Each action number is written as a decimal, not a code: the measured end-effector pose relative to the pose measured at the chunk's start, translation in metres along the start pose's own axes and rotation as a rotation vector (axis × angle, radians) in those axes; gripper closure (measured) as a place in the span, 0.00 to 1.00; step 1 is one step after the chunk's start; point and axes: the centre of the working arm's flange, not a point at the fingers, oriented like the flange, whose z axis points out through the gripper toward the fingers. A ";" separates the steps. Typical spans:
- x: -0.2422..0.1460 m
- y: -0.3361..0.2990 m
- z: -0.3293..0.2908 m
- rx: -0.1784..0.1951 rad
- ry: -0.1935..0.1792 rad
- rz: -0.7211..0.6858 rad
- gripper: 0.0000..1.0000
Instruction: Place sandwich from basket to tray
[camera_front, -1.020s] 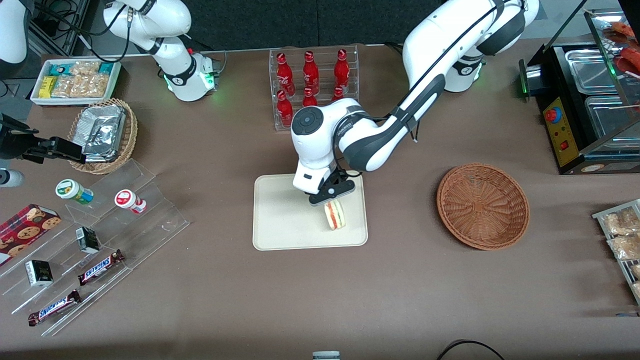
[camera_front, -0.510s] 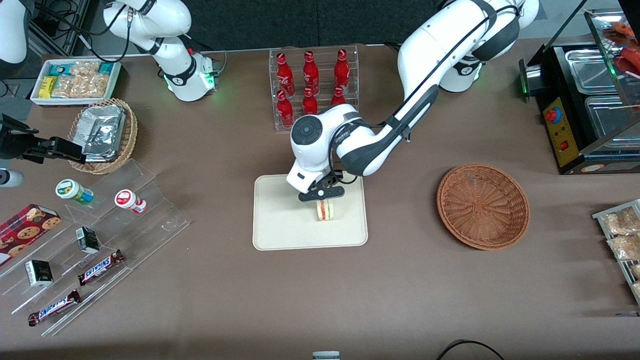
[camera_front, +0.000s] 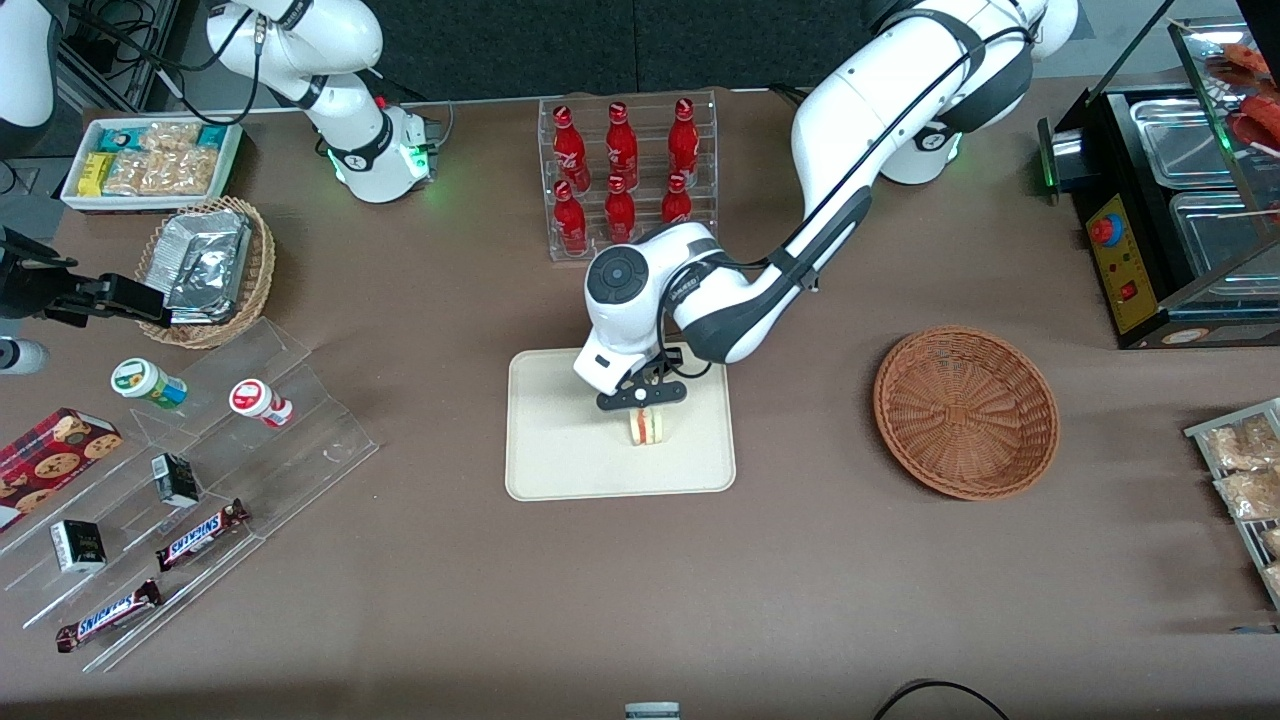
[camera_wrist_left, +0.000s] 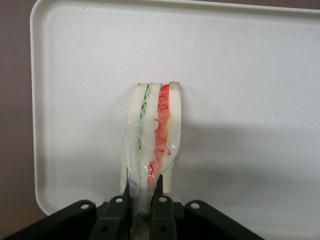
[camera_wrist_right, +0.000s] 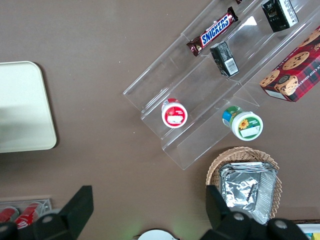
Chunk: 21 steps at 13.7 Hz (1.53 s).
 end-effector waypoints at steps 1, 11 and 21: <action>0.001 0.000 0.002 -0.001 -0.001 -0.002 0.86; 0.055 -0.023 -0.047 -0.039 0.041 -0.117 0.00; 0.128 -0.147 -0.200 -0.025 0.056 -0.357 0.00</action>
